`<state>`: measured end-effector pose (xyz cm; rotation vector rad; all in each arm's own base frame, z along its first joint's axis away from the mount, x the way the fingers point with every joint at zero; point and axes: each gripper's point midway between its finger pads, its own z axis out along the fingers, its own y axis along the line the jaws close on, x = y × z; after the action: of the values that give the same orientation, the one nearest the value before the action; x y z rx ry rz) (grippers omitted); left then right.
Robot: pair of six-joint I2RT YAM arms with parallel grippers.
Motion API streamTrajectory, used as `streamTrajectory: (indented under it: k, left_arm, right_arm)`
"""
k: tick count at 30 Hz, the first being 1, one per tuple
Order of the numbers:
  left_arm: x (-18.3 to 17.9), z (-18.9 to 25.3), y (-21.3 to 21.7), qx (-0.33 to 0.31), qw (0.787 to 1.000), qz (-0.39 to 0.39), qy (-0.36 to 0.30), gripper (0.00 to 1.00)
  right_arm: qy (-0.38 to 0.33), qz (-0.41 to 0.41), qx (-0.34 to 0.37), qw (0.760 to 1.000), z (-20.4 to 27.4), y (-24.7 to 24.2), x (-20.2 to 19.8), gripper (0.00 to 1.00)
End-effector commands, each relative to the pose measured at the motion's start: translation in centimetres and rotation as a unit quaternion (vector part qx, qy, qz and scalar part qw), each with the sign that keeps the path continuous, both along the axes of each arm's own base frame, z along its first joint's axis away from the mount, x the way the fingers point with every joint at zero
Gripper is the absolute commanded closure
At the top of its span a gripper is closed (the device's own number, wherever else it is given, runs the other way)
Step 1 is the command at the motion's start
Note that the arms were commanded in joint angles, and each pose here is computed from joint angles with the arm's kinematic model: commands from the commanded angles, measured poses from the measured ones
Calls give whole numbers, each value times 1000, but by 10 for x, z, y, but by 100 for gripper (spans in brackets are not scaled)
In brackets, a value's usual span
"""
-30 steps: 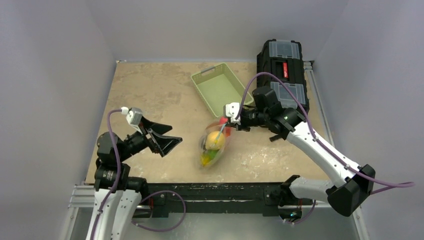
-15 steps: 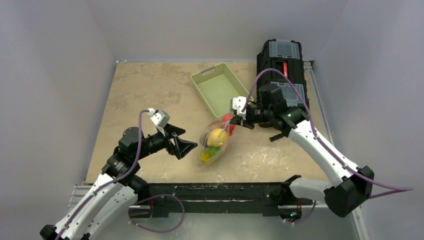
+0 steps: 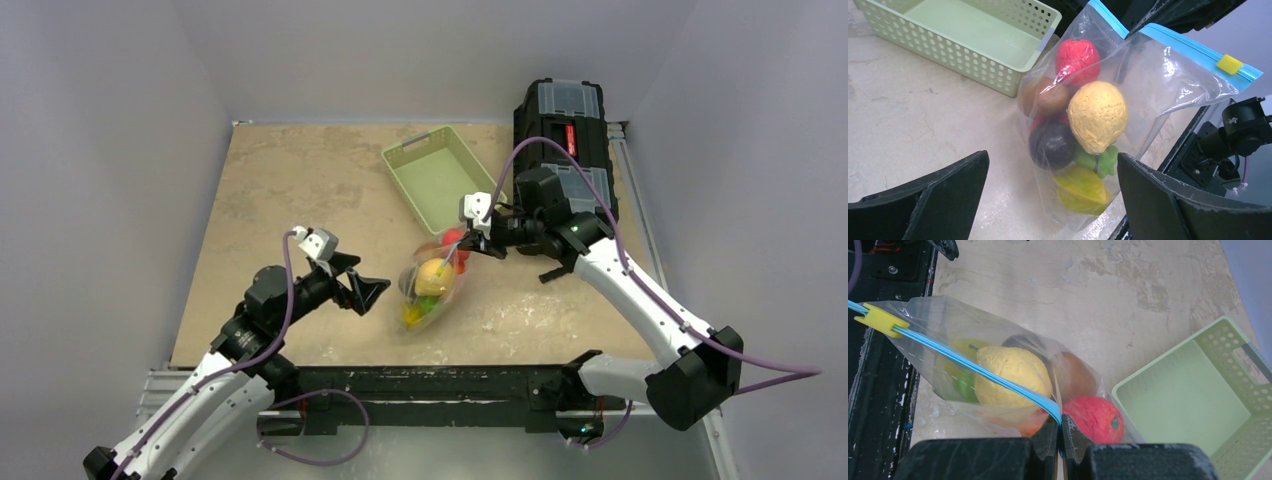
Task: Open the zip-top bag and remove the fake food
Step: Pick up the zipper food storage bag at the center of the board.
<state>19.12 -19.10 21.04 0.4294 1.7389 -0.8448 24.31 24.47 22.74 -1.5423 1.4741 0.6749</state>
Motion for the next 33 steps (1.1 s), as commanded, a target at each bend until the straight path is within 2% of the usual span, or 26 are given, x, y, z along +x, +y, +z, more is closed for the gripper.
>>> streamTrajectory:
  k: [1, 7, 20, 33]
  left_arm:
    - [8, 11, 7, -9, 999, 33, -12, 0]
    - [-2, 13, 6, 24, 999, 12, 23, 0]
    - [-16, 29, -11, -2, 997, -66, -50, 0]
    - [-16, 31, -18, 1, 995, -83, -48, 0]
  right_arm:
    - [3, 7, 18, 1000, 3, 4, 0, 100]
    - [7, 9, 19, 1000, 0, 5, 0, 100]
    - [14, 9, 20, 1000, -3, 5, 1, 100]
    - [18, 11, 20, 1000, -5, 5, 1, 100]
